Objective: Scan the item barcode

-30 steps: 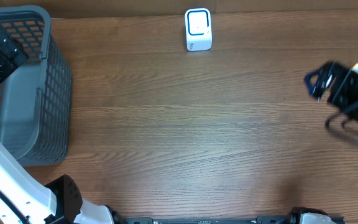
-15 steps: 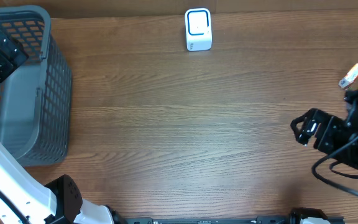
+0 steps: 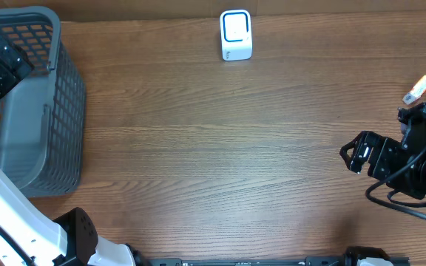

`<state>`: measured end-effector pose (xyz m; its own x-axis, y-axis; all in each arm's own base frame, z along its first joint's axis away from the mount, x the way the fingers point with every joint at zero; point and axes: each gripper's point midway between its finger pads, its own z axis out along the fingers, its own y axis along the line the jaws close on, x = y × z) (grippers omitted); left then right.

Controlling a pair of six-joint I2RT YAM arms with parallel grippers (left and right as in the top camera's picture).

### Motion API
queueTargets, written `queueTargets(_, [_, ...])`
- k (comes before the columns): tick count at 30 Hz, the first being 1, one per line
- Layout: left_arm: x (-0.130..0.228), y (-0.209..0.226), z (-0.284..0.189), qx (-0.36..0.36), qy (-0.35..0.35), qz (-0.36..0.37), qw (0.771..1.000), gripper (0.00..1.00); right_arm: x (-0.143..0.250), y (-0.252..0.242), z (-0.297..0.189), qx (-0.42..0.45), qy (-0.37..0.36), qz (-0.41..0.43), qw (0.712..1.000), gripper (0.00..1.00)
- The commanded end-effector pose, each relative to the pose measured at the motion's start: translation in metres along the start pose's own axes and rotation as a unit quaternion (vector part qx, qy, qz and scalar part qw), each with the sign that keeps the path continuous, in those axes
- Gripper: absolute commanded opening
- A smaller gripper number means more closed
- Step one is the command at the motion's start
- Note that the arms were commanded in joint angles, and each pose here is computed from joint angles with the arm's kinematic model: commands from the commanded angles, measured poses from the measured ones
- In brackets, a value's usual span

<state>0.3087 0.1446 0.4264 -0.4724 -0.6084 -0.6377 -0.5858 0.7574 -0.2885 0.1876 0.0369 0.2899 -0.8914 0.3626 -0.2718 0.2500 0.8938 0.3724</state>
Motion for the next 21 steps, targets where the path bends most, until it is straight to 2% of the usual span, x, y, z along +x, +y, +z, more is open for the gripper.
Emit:
queueTargets(1, [-0.001, 0.002, 0.001, -0.004, -0.001, -0.008, 1.0, 1.0, 0.01, 0.001, -0.005, -0.01, -0.012, -0.018, 1.0, 1.0])
queueTargets(6, [-0.001, 0.002, 0.001, -0.004, -0.001, -0.009, 1.0, 1.0, 0.02, -0.004, 0.0, -0.018, -0.041, -0.026, 0.999, 1.0])
queueTargets(13, [-0.001, 0.002, 0.001, -0.004, -0.001, -0.008, 1.0, 1.0, 0.013, -0.006, 0.015, -0.037, -0.097, -0.056, 0.993, 1.0])
queueTargets(21, [-0.001, 0.002, 0.001, -0.004, -0.001, -0.009, 1.0, 1.0, 0.004, -0.004, 0.023, -0.068, -0.219, -0.137, 0.964, 1.0])
